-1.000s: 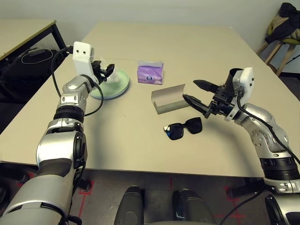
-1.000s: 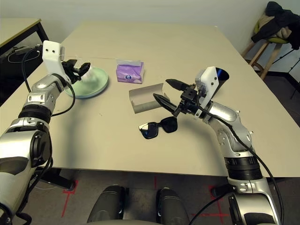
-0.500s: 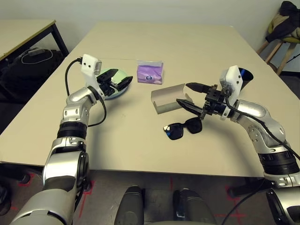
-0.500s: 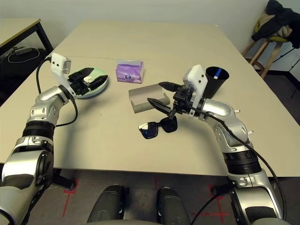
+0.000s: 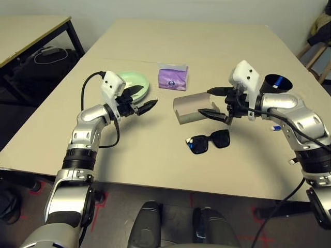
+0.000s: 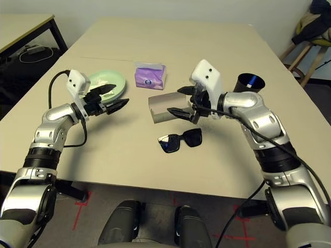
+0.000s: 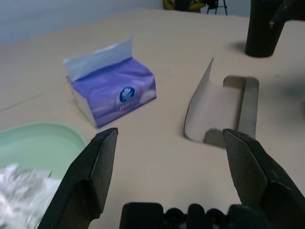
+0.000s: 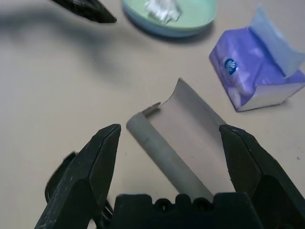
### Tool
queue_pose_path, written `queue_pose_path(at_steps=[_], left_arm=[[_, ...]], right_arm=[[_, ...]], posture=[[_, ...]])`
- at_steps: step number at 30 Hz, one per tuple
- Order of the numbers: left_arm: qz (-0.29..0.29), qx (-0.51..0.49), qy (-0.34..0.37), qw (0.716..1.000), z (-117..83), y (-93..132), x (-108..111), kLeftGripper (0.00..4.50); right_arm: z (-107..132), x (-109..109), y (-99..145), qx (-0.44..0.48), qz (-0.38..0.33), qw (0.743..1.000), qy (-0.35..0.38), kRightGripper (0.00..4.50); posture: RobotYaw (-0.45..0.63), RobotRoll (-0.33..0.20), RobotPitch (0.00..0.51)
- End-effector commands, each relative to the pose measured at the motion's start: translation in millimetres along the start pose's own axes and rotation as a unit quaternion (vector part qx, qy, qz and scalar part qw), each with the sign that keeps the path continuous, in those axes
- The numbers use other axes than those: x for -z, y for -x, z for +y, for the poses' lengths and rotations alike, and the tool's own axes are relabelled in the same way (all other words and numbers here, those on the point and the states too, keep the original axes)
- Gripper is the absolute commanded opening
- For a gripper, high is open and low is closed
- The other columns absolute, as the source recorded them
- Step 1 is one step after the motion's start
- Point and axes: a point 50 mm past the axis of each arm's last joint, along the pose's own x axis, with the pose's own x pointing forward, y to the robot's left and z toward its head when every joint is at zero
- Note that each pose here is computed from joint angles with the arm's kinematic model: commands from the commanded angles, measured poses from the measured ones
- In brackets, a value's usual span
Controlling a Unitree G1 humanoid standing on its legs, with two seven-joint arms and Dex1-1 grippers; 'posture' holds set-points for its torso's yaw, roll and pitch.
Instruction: Organize and tidy the items on the table.
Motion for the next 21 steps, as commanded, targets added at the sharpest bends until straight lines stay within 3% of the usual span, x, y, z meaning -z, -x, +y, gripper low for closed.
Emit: queue_pose_path(at_steps=[1,9,21], left_arm=[[-0.008,0.052,0.0,0.999,-12.5,-2.1,-1.5,4.44],[-0.053,0.143,0.0,0.988,-28.3,-1.3,-4.0,4.44],[0.0,0.241,-0.03,0.97,-35.5,9.9,15.0,4.44]], right_arm=[[5.3,-0.1,0.3,-0.03,0.04,0.998,0.04,4.5],[-0.5,-12.5,-1.5,-0.044,0.056,0.994,0.08,4.5],[15.1,-24.7,-6.1,-0.088,0.123,0.978,0.147,4.5]], posture=[[0.27,0.0,0.127],[0.23,0.0,0.148],[0.21,0.0,0.163]])
